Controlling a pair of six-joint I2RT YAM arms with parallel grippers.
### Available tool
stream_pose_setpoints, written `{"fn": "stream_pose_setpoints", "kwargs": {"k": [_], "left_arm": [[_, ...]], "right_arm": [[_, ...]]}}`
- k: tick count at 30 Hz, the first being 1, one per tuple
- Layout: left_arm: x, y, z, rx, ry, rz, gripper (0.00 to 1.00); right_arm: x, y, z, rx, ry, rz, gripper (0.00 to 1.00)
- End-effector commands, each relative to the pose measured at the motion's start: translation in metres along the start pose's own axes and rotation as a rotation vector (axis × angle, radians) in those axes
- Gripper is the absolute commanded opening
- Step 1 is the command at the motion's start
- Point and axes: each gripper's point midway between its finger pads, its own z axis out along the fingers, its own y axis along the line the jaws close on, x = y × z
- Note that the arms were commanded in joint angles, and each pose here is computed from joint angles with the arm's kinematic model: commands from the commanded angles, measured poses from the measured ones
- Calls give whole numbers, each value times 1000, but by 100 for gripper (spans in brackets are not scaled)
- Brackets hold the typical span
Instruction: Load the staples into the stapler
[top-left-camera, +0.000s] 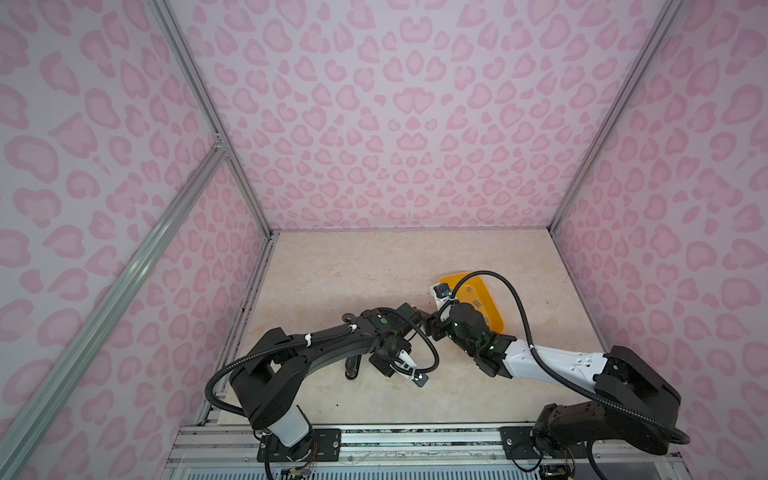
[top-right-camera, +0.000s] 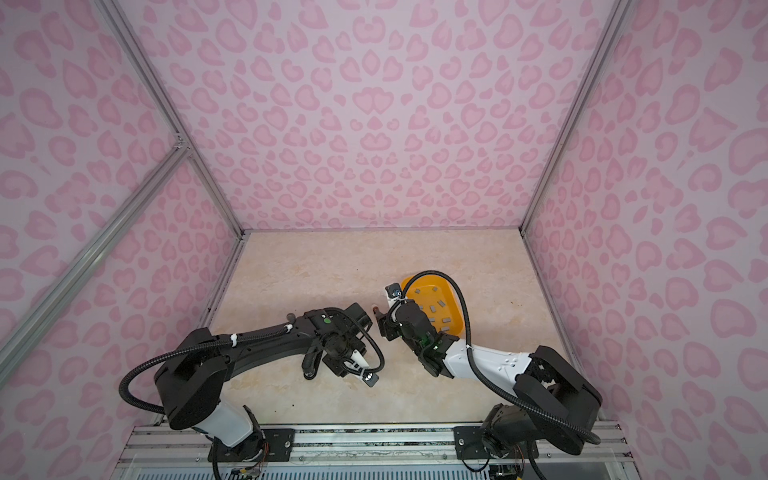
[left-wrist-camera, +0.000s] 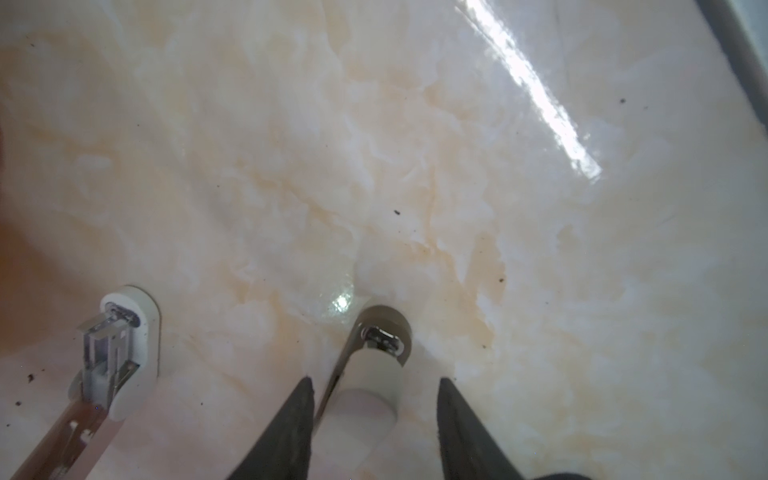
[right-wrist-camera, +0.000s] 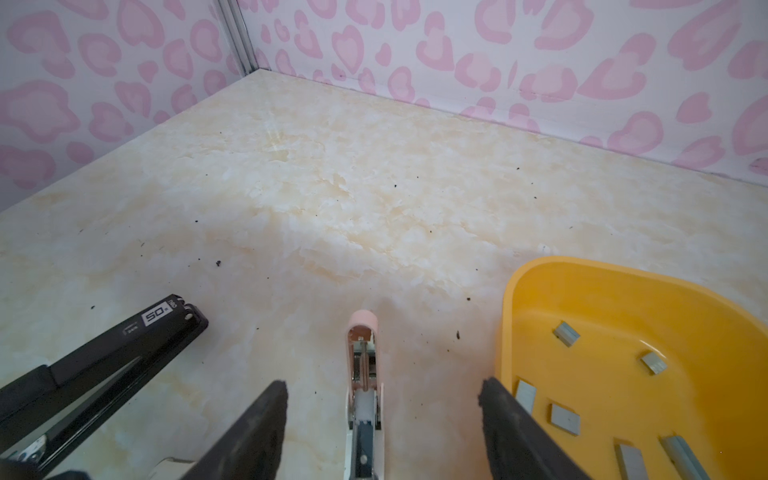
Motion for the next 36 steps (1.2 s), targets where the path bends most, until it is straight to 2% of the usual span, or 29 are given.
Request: {"fn": "stream_pose_setpoints", "kwargs": {"k": [1,7,16,19,22,25,28,29,31,36], "left_arm": [[2,2,3,13,12,5,49],[3,3,9,31,20,0,44],[5,3,12,46,36,4,29],[5,5,12,44,34,3,29],[5,5,13,47,34,3,34],[5,5,14,52,36,3,33],[5,6,14,52,36,3,26],[5,7,14,49,35,0,20],[3,13,9,26,29,-11,4],[1,46,-29,-129,-12,-105,4]], "right_arm": [[-7,2,-2,-19,-30,24,74],[-12,-8,-13,18,-74,54,79],[-9,-27,-12,106,-69,89,78],[-10,-34,-14,118,-81,121,78],[-10,-41,-16,124,-89,146,77],[-9,-44,-15,126,-84,159,76],[-7,-43,-14,119,-76,163,75],[-7,-44,-13,119,-73,165,73],[-7,-44,-13,119,-73,173,70],[-9,-48,-12,142,-55,211,65]]}}
